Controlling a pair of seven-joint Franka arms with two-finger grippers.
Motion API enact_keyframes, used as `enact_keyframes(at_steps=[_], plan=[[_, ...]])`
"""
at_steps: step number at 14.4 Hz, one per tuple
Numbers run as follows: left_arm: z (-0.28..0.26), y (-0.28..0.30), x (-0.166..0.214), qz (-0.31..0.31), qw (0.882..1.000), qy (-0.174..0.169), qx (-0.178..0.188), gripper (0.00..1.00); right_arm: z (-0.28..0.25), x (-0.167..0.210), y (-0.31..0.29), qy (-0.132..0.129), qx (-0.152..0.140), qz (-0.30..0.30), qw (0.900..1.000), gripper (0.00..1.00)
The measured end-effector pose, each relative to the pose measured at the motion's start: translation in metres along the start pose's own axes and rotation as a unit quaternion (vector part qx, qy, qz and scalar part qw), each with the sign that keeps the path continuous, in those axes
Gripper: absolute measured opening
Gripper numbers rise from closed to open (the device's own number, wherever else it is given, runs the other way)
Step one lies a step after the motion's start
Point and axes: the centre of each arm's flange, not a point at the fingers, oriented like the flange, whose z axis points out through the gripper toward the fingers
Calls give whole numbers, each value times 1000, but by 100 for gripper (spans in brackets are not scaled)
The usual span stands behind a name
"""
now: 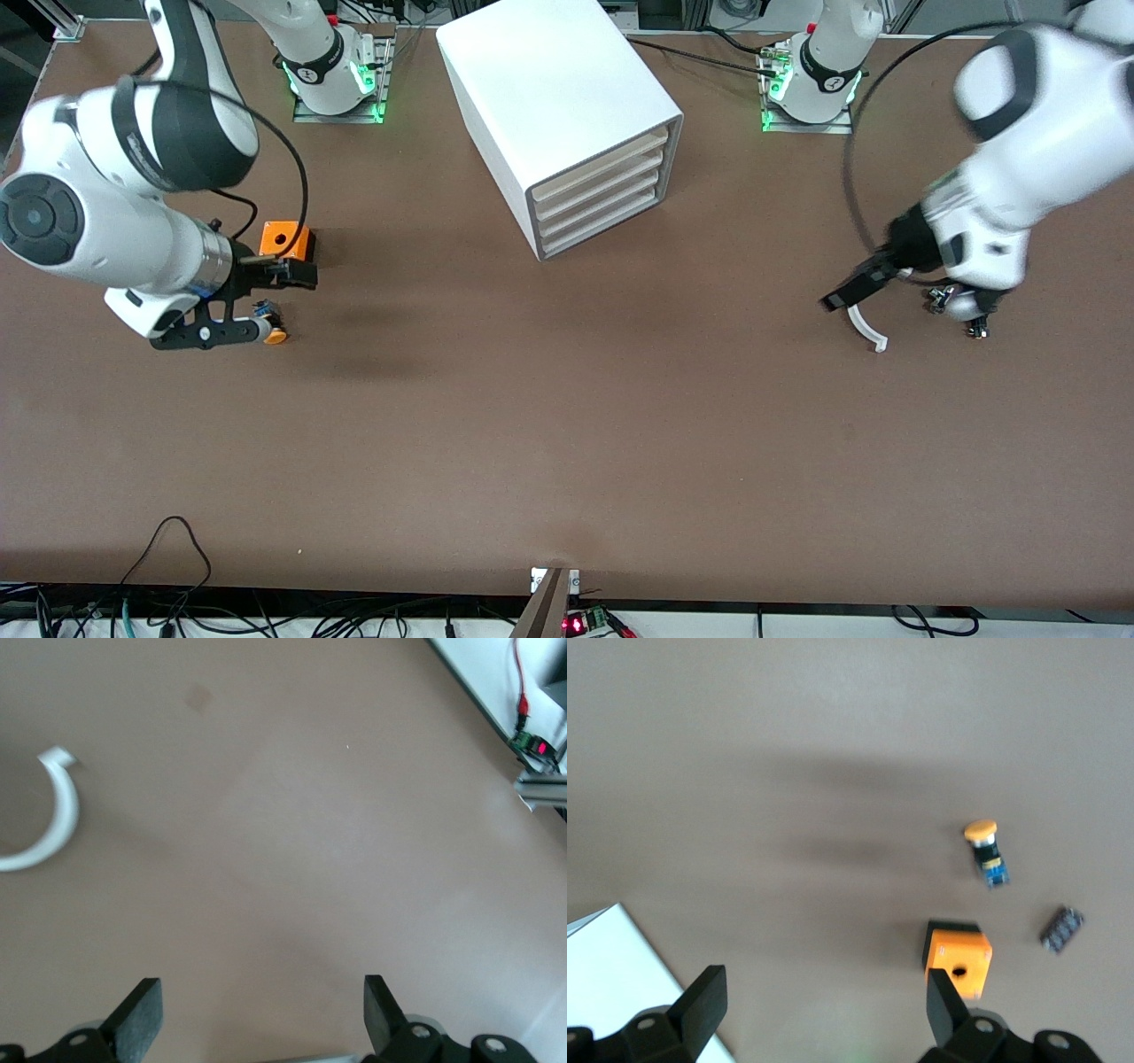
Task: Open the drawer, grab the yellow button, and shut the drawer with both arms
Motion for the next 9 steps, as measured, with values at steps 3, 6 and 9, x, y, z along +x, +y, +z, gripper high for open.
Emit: enact_keyframes(at_steps=[3,6,9], plan=[[-63,-35,10,56,998,2,30,100,-54,-15,5,38,-66,15,997,100],[-82,-24,-20,117,988,2,105,100,-84,-25,61,61,-78,62,993,100],[-62,7,-64,170,969,-15,177,100,-89,-31,117,66,-65,105,990,100]])
